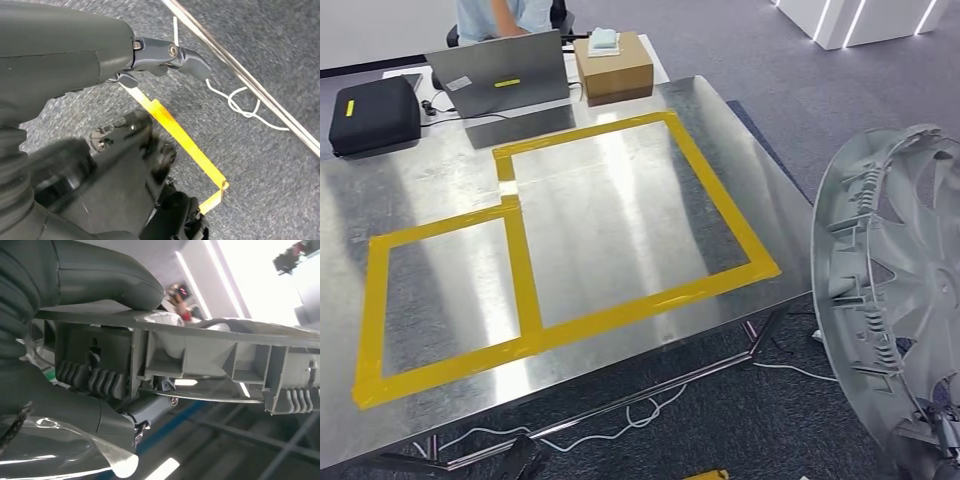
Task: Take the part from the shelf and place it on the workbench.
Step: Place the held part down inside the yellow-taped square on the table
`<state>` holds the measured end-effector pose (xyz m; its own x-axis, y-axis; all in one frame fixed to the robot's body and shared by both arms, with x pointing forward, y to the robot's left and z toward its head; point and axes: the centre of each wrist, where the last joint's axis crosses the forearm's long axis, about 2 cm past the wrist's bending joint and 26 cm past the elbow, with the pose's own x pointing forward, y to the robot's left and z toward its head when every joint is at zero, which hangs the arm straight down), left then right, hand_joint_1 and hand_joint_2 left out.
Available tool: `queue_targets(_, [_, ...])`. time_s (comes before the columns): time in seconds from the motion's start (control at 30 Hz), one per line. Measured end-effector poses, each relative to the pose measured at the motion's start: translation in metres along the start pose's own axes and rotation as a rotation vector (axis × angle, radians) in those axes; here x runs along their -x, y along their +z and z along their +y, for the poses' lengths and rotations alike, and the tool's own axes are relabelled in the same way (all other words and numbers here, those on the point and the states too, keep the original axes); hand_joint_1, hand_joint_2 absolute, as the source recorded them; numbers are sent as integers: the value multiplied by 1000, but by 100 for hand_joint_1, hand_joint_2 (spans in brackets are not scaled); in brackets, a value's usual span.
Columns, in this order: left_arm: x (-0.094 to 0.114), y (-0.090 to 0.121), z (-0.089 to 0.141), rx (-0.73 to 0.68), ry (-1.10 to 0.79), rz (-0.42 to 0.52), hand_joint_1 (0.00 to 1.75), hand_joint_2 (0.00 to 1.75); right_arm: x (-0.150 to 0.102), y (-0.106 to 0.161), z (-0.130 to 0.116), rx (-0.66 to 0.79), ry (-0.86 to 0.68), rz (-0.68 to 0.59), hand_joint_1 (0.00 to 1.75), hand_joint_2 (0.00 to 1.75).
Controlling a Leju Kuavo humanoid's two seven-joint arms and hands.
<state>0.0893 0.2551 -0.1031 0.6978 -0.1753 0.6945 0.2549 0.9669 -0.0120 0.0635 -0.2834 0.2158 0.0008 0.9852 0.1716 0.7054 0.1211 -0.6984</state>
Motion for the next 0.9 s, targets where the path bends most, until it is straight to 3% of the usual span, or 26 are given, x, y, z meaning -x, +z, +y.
queue_targets(0.23, [-6,-4,1,26,-29,-1,0,175,49,9,15,-292,-74,116,175,175])
queue_targets(0.4, [-10,-6,1,46,-48,1,0,175,104,2,24,-527,-43,85,175,175])
queue_targets(0.63, [-12,-8,1,54,-61,6,0,175,156,-9,21,-594,94,190,175,175])
queue_targets(0.9, [-16,-10,2,62,-73,5,0,175,173,-21,26,-594,174,252,175,175])
